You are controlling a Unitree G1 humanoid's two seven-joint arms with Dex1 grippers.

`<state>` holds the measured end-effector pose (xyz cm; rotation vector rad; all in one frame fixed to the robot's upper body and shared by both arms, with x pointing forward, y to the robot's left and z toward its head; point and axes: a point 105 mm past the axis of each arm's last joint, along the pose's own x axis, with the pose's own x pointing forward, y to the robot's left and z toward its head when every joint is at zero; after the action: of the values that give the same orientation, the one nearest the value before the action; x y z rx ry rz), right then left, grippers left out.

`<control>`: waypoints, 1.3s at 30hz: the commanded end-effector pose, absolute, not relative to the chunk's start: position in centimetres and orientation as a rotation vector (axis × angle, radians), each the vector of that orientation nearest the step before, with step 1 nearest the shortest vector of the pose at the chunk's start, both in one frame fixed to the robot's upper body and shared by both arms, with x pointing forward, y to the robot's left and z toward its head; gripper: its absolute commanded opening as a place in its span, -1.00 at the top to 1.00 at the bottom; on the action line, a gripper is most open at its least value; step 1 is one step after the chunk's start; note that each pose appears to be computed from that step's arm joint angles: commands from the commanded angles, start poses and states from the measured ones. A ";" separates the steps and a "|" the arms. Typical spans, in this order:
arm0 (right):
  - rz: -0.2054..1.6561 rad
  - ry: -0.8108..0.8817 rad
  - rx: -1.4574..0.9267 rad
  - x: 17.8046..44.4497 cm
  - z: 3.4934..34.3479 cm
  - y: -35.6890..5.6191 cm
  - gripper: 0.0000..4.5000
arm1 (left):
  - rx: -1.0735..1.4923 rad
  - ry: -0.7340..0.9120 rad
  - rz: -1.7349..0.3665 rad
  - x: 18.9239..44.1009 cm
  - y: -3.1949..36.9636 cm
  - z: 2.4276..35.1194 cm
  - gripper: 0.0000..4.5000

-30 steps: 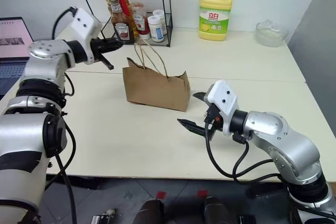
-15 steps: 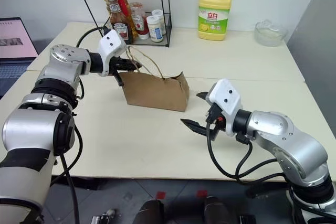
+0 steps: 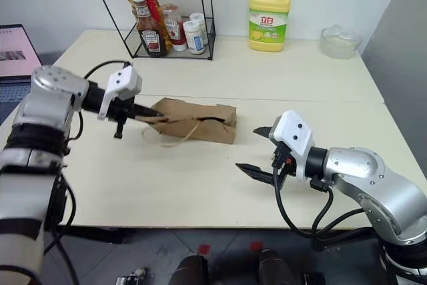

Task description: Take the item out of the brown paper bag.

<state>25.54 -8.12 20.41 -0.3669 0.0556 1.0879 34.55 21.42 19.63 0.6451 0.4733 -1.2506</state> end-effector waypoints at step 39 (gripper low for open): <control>1.429 0.018 -0.560 22.7 18.2 -5.1 -1.00 | 1.269 0.097 -1.463 26.6 21.8 13.5 -0.17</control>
<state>22.94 -5.52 17.45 -0.5333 0.0566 1.4223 26.19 21.97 13.13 1.2363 0.1425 -1.4786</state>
